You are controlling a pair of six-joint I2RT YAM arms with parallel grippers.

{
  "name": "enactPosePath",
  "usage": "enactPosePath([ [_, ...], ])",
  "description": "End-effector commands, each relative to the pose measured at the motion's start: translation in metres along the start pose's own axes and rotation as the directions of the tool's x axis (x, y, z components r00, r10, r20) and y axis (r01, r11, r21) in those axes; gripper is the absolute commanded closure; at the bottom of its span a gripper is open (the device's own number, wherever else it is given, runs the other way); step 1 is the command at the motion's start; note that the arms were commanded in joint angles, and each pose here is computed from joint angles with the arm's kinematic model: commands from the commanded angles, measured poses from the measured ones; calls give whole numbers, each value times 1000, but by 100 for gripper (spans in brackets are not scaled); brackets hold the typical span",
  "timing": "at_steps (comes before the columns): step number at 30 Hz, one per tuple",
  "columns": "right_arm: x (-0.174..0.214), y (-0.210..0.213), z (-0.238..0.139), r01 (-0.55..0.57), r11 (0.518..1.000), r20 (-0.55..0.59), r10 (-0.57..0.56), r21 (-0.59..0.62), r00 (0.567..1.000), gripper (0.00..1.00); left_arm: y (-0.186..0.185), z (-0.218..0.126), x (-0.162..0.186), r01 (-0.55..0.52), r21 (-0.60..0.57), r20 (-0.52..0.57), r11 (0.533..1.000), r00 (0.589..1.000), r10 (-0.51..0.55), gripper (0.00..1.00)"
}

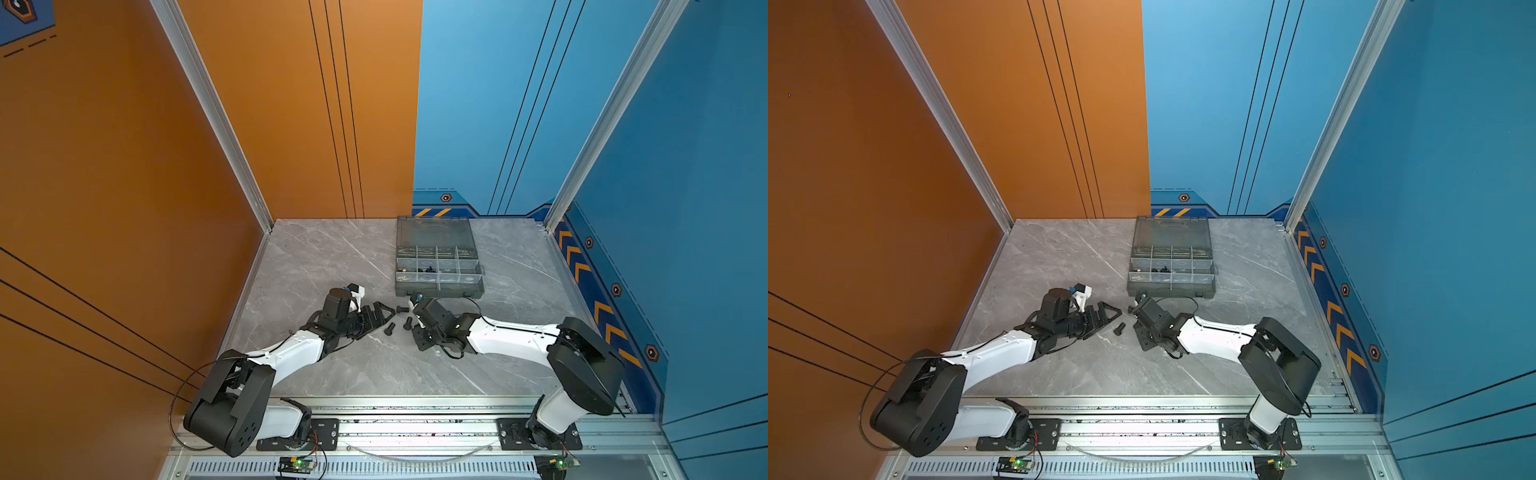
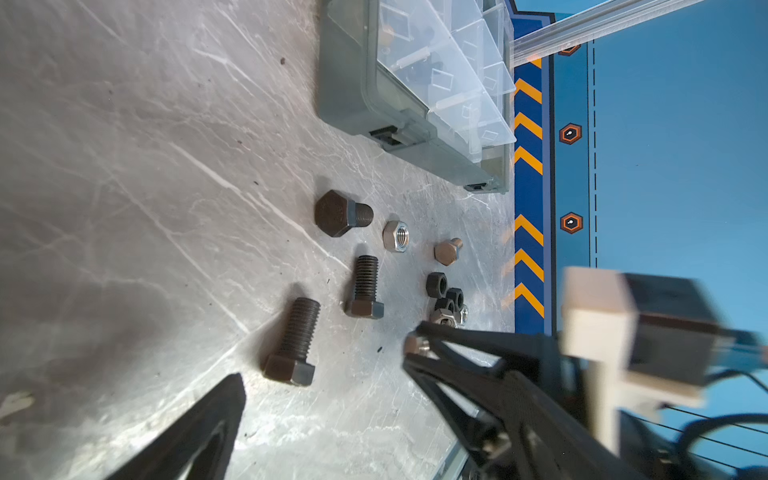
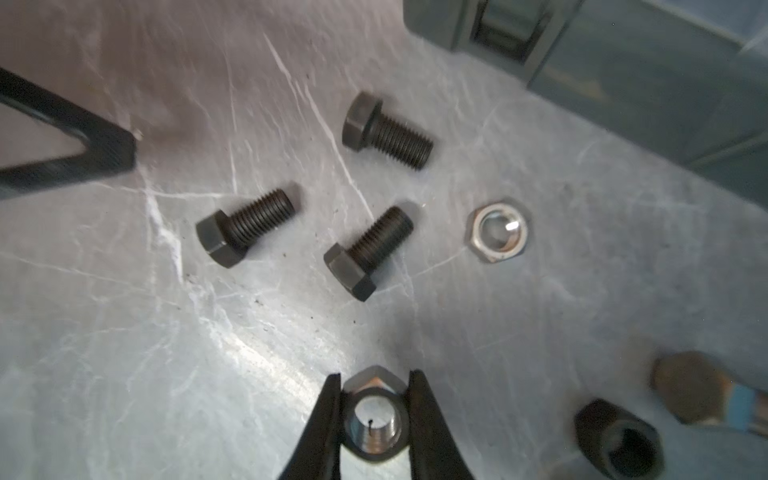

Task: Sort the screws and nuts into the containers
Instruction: 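Carry the silver hex nut with the right gripper over an empty compartment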

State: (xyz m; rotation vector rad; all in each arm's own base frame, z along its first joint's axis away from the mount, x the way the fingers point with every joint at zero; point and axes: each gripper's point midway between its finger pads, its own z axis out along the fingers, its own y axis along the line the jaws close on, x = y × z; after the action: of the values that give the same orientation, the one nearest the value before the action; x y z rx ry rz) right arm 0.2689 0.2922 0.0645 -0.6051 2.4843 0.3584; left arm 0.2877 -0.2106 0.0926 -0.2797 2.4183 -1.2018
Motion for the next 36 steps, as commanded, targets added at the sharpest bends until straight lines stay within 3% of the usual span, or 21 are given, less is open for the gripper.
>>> enactPosePath([
  [1, -21, -10, -19, 28, 999, 35, -28, -16, 999, 100, -4, -3, -8, -31, -7, 29, 999, 999, 31, 2],
  [10, -97, -80, -58, -64, 998, 178, 62, 5, 982, 100, -4, -3, -8, -31, -6, 32, 999, 999, 31, 2],
  [16, -137, -124, -64, -134, 991, 251, 126, 16, 960, 100, -3, -4, -8, -27, -4, 37, 1000, 999, 28, 2],
  [26, -170, -174, -21, -246, 968, 244, 227, 51, 943, 100, -1, -6, -8, -23, -10, 42, 1000, 999, 24, 2],
  [36, -161, -190, 25, -254, 962, 155, 236, 106, 959, 100, 3, -8, -9, -18, -17, 47, 1000, 999, 18, 2],
])
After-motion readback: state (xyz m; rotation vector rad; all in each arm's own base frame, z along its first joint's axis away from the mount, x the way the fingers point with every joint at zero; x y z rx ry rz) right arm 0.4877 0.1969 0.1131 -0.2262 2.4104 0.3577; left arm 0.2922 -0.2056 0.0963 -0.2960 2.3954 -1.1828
